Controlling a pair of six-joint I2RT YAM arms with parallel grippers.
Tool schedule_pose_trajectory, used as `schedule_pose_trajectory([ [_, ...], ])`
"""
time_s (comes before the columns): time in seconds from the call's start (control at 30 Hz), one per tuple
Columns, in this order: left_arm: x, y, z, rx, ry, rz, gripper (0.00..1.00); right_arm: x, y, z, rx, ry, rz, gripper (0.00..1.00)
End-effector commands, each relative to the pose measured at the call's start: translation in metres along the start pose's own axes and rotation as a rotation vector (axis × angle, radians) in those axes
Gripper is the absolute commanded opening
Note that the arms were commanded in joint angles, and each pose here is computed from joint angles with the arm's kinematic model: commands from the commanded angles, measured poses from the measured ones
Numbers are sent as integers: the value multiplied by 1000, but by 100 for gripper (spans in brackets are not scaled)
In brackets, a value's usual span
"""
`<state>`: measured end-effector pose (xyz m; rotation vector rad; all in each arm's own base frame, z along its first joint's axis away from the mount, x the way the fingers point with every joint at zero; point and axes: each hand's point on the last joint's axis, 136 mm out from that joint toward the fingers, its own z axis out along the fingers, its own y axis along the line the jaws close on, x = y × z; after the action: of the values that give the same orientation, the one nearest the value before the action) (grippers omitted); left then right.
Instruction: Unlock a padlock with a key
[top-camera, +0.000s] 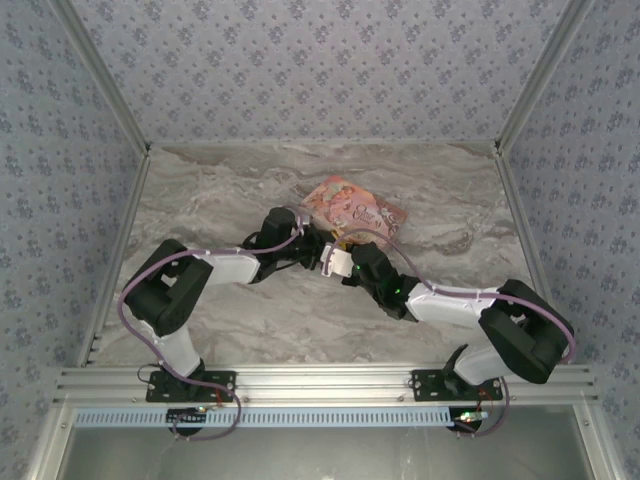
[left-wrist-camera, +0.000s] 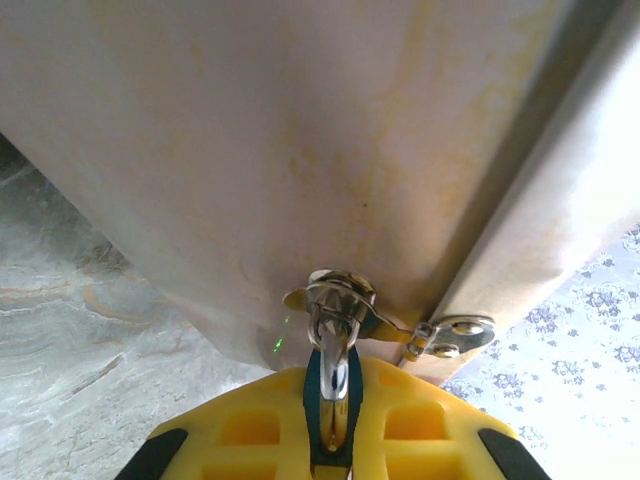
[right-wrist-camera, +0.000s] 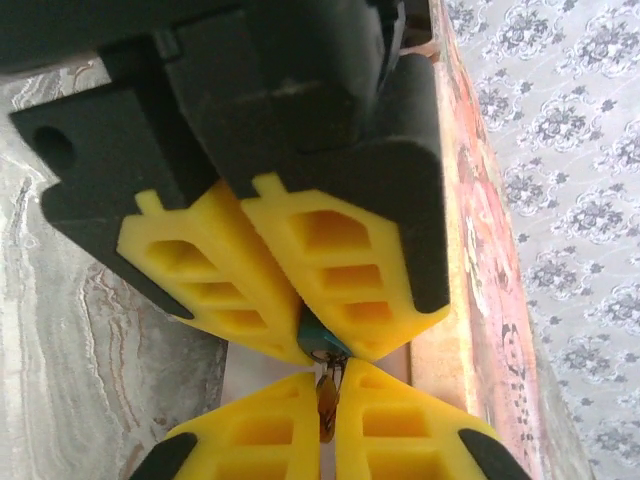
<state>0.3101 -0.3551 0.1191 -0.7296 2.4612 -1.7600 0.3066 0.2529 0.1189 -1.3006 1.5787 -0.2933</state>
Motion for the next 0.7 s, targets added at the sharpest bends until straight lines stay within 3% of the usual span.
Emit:
schedule_pose_trajectory([
  [0.0, 12, -39, -7, 93, 37, 62, 0, -9, -18, 0, 44, -20, 51, 0],
  [0.4, 11, -38, -5, 90, 37, 58, 0, -12, -16, -5, 4, -31, 138, 0],
  [0.67, 11, -39, -5, 93, 41, 58, 0, -22, -8, -7, -82, -59, 295, 0],
])
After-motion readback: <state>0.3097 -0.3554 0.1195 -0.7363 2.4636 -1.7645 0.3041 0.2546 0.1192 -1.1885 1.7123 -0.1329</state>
